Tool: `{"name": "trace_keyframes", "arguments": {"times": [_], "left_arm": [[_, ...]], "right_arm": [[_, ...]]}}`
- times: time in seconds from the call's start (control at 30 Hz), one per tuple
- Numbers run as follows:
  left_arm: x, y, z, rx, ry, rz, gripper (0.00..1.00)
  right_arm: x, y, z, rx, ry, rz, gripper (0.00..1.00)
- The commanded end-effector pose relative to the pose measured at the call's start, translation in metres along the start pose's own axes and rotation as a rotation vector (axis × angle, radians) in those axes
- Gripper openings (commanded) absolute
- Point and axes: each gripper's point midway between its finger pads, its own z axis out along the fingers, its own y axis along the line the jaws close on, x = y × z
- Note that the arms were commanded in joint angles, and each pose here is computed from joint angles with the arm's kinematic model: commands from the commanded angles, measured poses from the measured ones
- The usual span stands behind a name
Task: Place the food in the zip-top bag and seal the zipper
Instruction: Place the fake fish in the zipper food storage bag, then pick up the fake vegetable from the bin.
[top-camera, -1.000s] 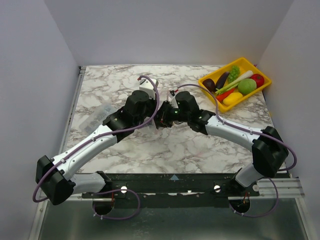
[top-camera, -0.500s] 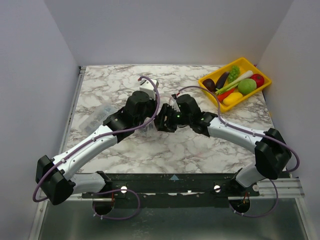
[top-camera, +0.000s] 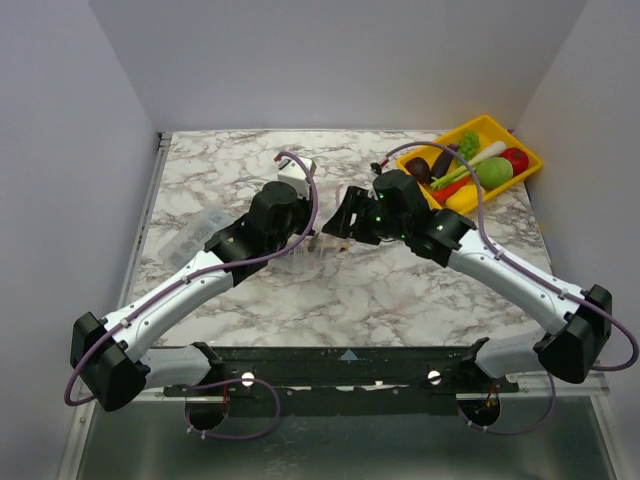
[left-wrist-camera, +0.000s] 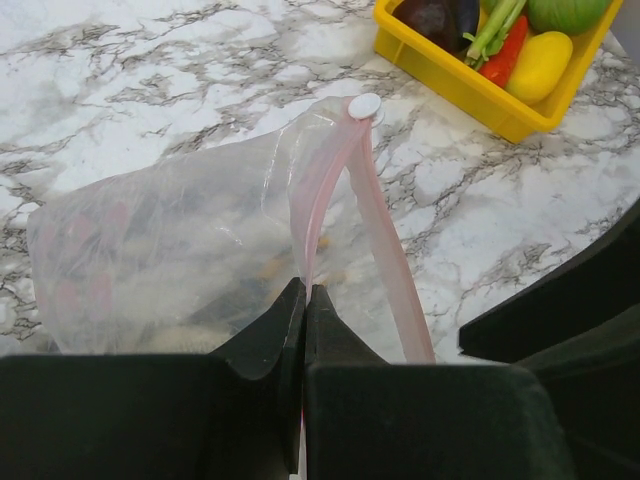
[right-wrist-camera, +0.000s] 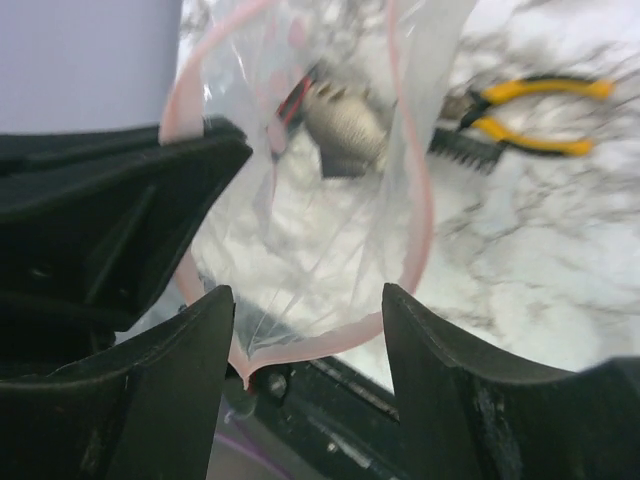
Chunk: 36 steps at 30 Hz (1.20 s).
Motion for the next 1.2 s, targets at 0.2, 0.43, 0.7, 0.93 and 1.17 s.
{"name": "trace_keyframes", "arguments": {"times": [0.2, 0.43, 0.7, 0.93, 1.17], "left_arm": [[-0.013, -0.003, -0.007, 0.005, -0.022, 0.01, 0.0], [-0.015, -0.005, -0.009, 0.018, -0.022, 0.021, 0.0], [-0.021, -0.02, -0.018, 0.093, -0.047, 0.068, 0.0], [-0.028, -0.018, -0.026, 0.075, -0.063, 0.085, 0.0], [-0.028, -0.026, -0.029, 0.11, -0.046, 0.056, 0.0]], "right_arm": [[-0.087, -0.071, -0.076, 0.434, -0.361, -0.175, 0.67], [-0.132, -0.145, -0.099, 0.523, -0.472, -0.022, 0.7], [-0.175, -0.228, -0.067, 0.654, -0.403, 0.172, 0.9], [-0.192, -0.273, -0.043, 0.721, -0.414, 0.306, 0.92], [-0.185, -0.311, -0.03, 0.762, -0.449, 0.375, 0.84]]}}
